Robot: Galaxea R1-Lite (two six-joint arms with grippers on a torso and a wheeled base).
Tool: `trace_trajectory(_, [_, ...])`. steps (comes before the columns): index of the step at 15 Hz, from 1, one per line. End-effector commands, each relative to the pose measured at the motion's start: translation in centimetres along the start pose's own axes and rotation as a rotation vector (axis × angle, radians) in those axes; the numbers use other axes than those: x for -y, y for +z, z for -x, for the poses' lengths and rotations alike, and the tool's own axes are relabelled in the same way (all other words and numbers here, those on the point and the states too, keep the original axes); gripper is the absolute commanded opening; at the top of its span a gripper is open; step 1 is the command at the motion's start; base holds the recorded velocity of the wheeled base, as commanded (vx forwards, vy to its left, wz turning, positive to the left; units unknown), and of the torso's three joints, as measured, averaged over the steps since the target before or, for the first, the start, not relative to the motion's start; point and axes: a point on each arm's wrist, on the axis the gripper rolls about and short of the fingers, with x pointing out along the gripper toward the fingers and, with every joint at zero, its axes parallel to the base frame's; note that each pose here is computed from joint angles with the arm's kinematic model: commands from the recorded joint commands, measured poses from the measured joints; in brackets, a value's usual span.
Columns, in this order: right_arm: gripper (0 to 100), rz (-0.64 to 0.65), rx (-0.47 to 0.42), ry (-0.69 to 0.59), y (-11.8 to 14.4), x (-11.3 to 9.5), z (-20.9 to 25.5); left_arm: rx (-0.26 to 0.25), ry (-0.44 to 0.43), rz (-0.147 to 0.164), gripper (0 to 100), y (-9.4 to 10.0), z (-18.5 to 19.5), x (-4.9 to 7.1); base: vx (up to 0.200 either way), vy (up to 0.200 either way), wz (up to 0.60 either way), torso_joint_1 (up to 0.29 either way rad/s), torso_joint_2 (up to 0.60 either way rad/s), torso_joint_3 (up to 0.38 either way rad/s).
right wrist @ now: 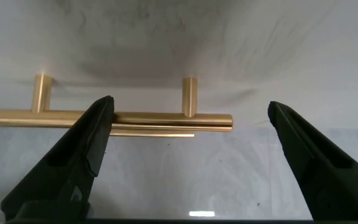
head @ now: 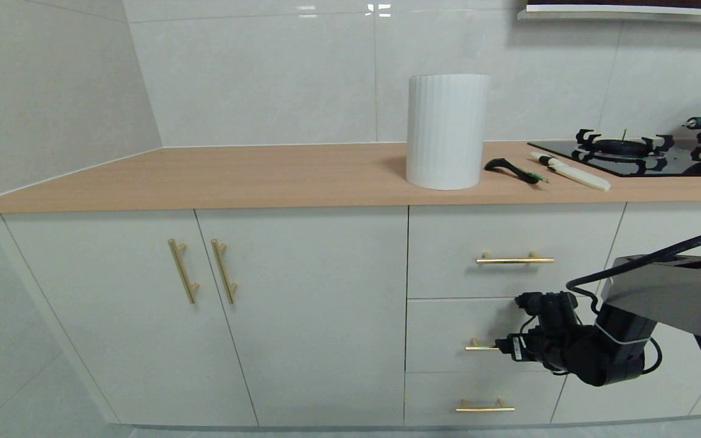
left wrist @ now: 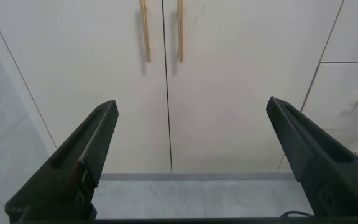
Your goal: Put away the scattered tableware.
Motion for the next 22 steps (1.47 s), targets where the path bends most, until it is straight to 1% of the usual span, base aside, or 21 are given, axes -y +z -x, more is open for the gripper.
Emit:
trace_trajectory(1, [100, 0.001, -0.003, 0.0, 0.3, 0.0, 0.0, 0.001, 0.001, 0.0, 100, 0.0, 0.0, 0.0, 0.0, 0.0, 0.0, 0.0, 0.0, 0.0])
trace_trajectory(2, [100, 0.003, -0.028, -0.002, 0.2, 0.0, 0.0, 0.0, -0.001, 0.0, 100, 0.0, 0.0, 0.0, 0.0, 0.0, 0.0, 0.0, 0.0, 0.0])
trace_trajectory(4, [100, 0.001, -0.048, -0.003, 0.1, -0.1, 0.1, 0.0, 0.001, 0.0, 100, 0.0, 0.0, 0.0, 0.0, 0.0, 0.0, 0.0, 0.0, 0.0])
trace_trajectory(8, [100, 0.003, -0.057, -0.019, -0.1, 0.0, 0.4, 0.0, 0.001, 0.0, 100, 0.0, 0.0, 0.0, 0.0, 0.0, 0.0, 0.0, 0.0, 0.0])
trace_trajectory(9, [100, 0.009, -0.078, -0.036, -0.8, 0.1, 1.3, 0.0, 0.001, 0.0, 100, 0.0, 0.0, 0.0, 0.0, 0.0, 0.0, 0.0, 0.0, 0.0])
trace_trajectory(10, [100, 0.017, -0.083, -0.033, -0.9, 0.0, 2.7, 0.001, 0.001, 0.0, 100, 0.0, 0.0, 0.0, 0.0, 0.0, 0.0, 0.0, 0.0, 0.0])
trace_trajectory(12, [100, 0.018, -0.075, -0.016, -0.4, 0.3, 6.6, 0.0, -0.001, 0.0, 100, 0.0, 0.0, 0.0, 0.0, 0.0, 0.0, 0.0, 0.0, 0.0])
trace_trajectory(13, [100, 0.021, -0.057, -0.005, 0.2, 0.2, 8.4, 0.0, 0.001, 0.0, 100, 0.0, 0.0, 0.0, 0.0, 0.0, 0.0, 0.0, 0.0, 0.0])
trace_trajectory(15, [100, 0.028, -0.003, 0.022, 2.2, -0.3, 12.0, 0.0, 0.001, 0.0, 100, 0.0, 0.0, 0.0, 0.0, 0.0, 0.0, 0.0, 0.0, 0.0])
trace_trajectory(17, [100, 0.024, 0.064, 0.07, 3.9, -1.6, 15.7, 0.0, -0.001, 0.0, 100, 0.0, 0.0, 0.0, 0.0, 0.0, 0.0, 0.0, 0.0, 0.0])
trace_trajectory(18, [100, 0.027, 0.081, 0.088, 4.3, -2.0, 16.9, 0.001, 0.001, 0.0, 100, 0.0, 0.0, 0.0, 0.0, 0.0, 0.0, 0.0, 0.0, 0.0])
trace_trajectory(21, [100, 0.005, 0.122, 0.109, 4.8, -2.7, 18.2, 0.001, -0.001, 0.0, 100, 0.0, 0.0, 0.0, 0.0, 0.0, 0.0, 0.0, 0.0, 0.0])
trace_trajectory(22, [100, -0.034, 0.127, 0.114, 5.1, -2.9, 17.9, 0.0, 0.001, 0.0, 100, 0.0, 0.0, 0.0, 0.0, 0.0, 0.0, 0.0, 0.0, 0.0])
